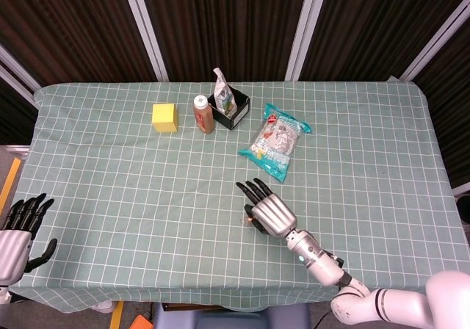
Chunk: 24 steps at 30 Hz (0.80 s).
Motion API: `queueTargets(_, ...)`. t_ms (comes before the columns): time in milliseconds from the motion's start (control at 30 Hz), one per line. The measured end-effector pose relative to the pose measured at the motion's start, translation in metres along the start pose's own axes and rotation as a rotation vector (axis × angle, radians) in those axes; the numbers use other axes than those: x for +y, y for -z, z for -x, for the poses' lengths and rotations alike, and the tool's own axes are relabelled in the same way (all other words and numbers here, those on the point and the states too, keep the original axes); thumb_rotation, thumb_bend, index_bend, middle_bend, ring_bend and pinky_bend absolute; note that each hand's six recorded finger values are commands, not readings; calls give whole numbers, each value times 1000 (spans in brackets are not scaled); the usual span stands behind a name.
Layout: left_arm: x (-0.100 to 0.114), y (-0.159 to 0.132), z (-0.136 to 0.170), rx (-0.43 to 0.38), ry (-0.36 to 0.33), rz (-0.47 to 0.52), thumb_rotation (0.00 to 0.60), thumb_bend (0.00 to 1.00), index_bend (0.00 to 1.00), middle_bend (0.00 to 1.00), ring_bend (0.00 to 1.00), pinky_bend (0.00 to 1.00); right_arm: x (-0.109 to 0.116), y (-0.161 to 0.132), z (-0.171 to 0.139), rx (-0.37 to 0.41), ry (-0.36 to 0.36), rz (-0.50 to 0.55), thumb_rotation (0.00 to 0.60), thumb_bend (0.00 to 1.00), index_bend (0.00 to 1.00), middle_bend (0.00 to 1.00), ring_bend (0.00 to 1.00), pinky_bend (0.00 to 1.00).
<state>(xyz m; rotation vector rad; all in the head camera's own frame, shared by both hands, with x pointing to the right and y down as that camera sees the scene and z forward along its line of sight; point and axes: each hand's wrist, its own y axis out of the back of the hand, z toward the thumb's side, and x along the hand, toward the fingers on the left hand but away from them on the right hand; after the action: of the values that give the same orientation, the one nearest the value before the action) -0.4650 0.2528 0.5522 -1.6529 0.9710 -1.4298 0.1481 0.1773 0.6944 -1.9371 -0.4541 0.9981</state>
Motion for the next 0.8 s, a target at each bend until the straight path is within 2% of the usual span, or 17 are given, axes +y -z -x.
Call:
queueTargets(333,2,3,0,9,-3,6,600,410,0,0,0,4,-24,-10,13,10,-52,-3,600,549,723,88,0,0)
queueTargets(567,1,4,-1,10,3,9,600,410,0,0,0,5,-31,-7,13,0,-61,-7,600,549,715,88,0,0)
queueTargets(733,1,3,0,8,4,6,600,414,0,0,0,5,-35,-6,13,-2,-72,-10,600,549,639,89,0,0)
queueTargets(800,2,3,0,7,2,7,600,414,0,0,0,5,-36,-5,12,-4,-74,-16,600,549,564,89,0,0)
